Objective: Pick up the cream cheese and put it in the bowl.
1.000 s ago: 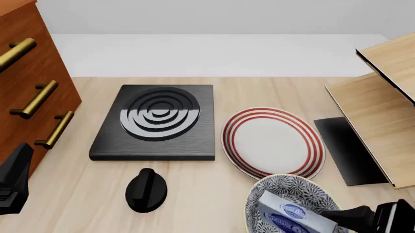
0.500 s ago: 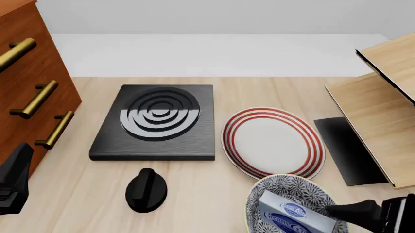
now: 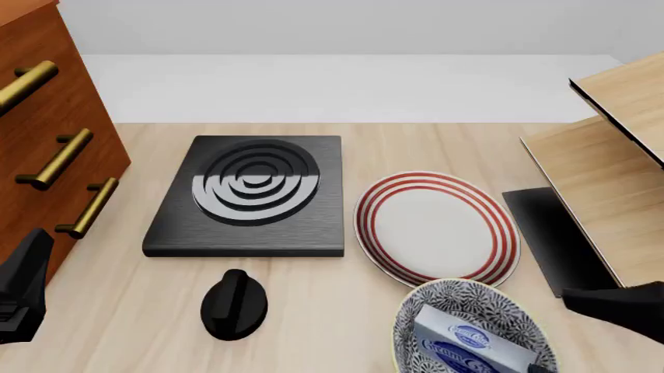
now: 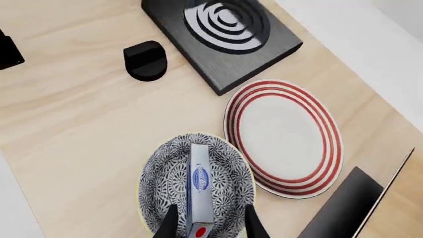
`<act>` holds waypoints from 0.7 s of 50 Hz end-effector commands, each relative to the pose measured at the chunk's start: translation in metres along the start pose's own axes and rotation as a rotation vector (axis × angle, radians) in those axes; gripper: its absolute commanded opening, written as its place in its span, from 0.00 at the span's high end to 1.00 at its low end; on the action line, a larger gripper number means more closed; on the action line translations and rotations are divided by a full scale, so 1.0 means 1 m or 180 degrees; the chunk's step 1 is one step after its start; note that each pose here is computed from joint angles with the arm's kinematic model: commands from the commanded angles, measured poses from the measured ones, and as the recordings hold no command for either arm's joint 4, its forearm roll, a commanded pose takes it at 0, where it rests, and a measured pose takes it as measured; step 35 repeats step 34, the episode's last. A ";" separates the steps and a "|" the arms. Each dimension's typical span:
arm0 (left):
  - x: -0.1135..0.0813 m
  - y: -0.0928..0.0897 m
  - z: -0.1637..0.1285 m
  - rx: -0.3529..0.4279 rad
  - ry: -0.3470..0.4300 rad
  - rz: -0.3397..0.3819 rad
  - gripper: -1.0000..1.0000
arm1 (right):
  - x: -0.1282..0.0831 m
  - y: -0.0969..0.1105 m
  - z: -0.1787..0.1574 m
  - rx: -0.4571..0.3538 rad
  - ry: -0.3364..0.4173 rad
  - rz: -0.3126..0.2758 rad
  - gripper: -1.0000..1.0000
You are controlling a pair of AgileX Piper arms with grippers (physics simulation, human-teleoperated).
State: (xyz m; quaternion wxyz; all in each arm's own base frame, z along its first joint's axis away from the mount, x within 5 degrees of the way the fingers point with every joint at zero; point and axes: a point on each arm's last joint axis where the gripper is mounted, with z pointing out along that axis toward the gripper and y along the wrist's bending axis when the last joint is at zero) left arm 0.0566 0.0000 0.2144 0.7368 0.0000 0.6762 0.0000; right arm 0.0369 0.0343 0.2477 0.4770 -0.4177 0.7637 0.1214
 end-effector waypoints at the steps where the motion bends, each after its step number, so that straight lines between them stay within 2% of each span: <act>1: 0.000 0.000 0.000 -0.0001 0.0000 0.0000 0.00 | -0.019 -0.005 -0.021 0.0078 -0.0249 -0.0031 0.00; 9: 0.000 0.000 0.000 0.0000 0.0000 0.0000 0.00 | -0.034 -0.009 -0.034 0.0174 -0.0557 0.0024 0.00; 16: 0.000 0.000 0.000 0.0000 0.0000 0.0000 0.00 | -0.056 -0.015 -0.056 0.0245 -0.0922 0.0076 0.00; 19: 0.000 0.000 0.000 0.0000 0.0000 0.0000 0.00 | -0.059 -0.016 -0.060 0.0271 -0.0974 0.0071 0.00; 24: 0.000 0.000 0.000 0.0000 0.0000 0.0000 0.00 | -0.070 -0.018 -0.080 0.0344 -0.1193 0.0101 0.00; 35: 0.000 0.000 0.000 0.0000 0.0001 0.0000 0.00 | -0.064 -0.016 -0.106 0.0381 -0.1385 0.0140 0.00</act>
